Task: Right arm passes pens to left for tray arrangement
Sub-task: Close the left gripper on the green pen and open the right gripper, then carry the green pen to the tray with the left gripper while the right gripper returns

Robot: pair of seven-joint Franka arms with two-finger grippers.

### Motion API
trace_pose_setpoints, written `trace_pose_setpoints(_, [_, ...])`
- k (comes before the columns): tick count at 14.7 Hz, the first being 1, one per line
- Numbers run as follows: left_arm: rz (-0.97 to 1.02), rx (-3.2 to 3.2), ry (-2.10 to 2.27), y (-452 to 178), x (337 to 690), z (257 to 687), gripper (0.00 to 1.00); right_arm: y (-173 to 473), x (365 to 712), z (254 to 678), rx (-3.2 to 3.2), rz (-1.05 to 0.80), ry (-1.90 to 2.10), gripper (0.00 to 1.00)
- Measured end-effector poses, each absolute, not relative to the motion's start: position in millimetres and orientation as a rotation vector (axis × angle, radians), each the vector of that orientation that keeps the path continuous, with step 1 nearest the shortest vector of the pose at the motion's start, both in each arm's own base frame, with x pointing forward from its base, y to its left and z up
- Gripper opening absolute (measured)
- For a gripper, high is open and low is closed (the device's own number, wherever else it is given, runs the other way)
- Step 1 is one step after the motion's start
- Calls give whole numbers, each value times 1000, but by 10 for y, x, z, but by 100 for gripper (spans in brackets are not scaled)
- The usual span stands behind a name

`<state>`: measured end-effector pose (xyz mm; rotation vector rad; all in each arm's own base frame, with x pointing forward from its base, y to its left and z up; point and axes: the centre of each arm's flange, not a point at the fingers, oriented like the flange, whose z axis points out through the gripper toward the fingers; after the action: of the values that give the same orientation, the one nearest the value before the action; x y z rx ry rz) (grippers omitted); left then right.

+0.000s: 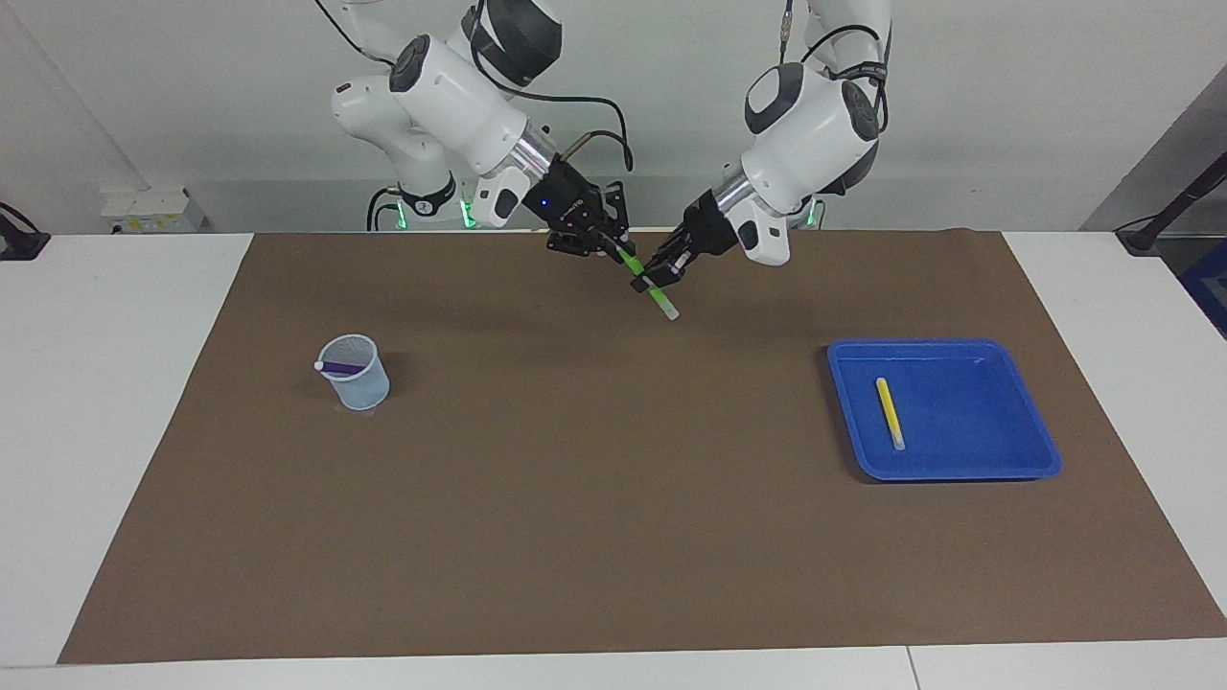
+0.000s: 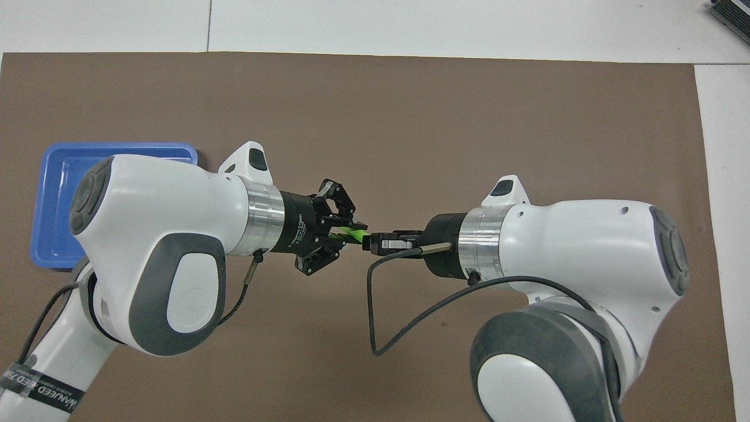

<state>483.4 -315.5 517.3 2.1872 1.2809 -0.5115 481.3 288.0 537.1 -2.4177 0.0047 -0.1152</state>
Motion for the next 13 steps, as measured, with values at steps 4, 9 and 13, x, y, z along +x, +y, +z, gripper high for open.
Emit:
trace_pose_setpoints(4, [-512,2188,1280,-3159,4831,5173,19,2876,4815,5373,-2417,-108,26,18])
trace_pose_setpoints(9, [-511,2186,1278,-3164,4825,5190,19,2804,4858,5380,-2414,-103,77,48])
trace_pose_setpoints(13, [-513,2194,1268,-3121,4842,5185,19,2562,4947,5346,-2447,-76,70,90])
